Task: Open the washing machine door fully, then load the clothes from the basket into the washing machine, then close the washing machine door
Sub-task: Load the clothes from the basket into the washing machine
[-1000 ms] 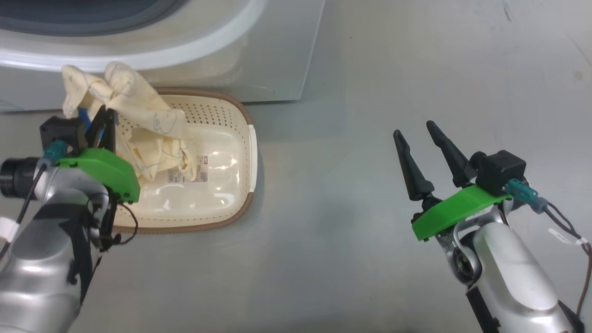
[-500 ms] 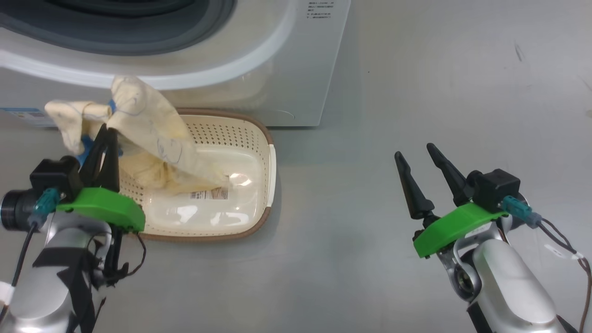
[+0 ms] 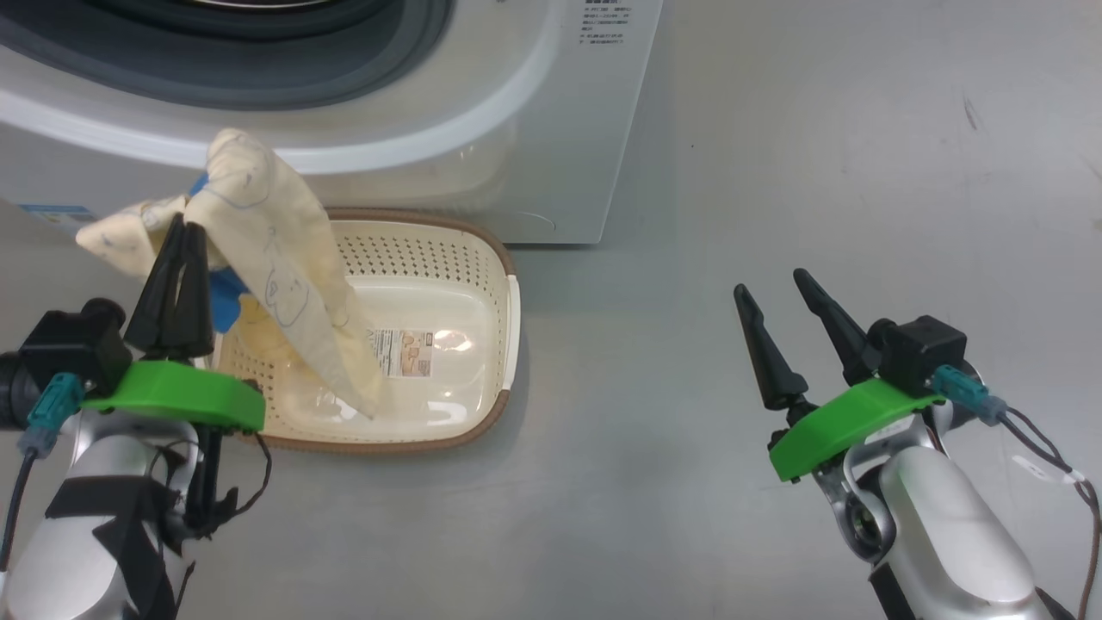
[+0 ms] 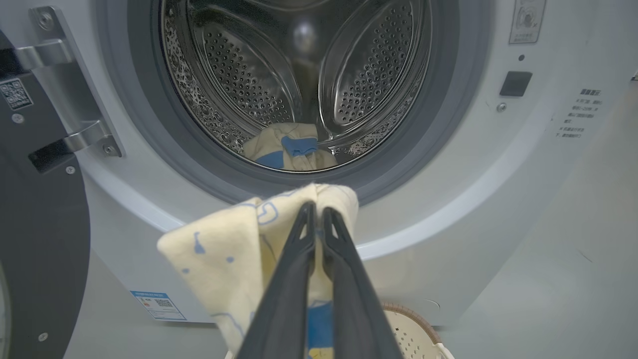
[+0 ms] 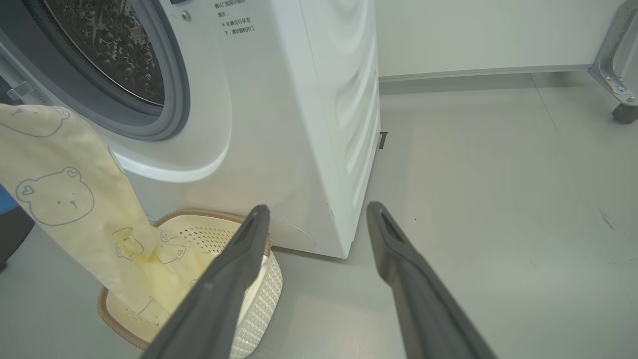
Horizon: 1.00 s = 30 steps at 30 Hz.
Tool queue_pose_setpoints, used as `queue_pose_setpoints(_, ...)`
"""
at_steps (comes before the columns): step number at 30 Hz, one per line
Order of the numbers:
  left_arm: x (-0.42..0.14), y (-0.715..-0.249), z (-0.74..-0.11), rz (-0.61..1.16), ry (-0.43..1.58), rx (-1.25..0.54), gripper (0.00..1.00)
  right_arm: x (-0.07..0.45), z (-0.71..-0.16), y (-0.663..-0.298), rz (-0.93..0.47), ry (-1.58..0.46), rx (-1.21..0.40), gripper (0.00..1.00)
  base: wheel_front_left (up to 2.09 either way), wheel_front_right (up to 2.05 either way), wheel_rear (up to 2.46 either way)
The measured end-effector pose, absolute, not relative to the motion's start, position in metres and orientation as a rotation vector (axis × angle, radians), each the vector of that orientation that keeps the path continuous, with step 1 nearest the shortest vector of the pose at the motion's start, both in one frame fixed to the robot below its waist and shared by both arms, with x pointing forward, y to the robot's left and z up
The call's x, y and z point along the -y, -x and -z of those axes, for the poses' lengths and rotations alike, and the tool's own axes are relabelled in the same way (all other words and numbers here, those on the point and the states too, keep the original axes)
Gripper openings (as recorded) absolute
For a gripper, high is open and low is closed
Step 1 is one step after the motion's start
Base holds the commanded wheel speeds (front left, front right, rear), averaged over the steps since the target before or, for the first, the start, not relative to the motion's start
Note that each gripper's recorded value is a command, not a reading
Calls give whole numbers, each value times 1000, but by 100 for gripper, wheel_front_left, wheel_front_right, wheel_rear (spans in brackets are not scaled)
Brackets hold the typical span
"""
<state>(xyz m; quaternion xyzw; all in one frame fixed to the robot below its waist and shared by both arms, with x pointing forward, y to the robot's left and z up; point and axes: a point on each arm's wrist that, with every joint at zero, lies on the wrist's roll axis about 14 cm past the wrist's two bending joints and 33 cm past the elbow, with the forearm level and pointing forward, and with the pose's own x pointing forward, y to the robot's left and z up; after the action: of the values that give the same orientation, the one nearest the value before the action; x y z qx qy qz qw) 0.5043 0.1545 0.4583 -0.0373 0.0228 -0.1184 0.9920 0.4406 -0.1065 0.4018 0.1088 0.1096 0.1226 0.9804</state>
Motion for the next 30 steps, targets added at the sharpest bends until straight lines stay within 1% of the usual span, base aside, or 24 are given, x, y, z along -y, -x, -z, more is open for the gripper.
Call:
queue_pose_setpoints(9,-153,-509,-465,238,95,-11,0,110,-396,-440,-236,-220,-235,100,0,0,0)
queue_pose_setpoints(15,-153,-523,-469,241,96,19,0,117,-387,-440,-213,-223,-257,100,0,0,0)
queue_pose_setpoints(23,-147,-562,-488,260,96,102,0,129,-371,-437,-178,-217,-295,100,0,0,0)
queue_pose_setpoints(30,-138,-614,-519,288,84,213,0,143,-359,-441,-141,-211,-319,100,0,0,0)
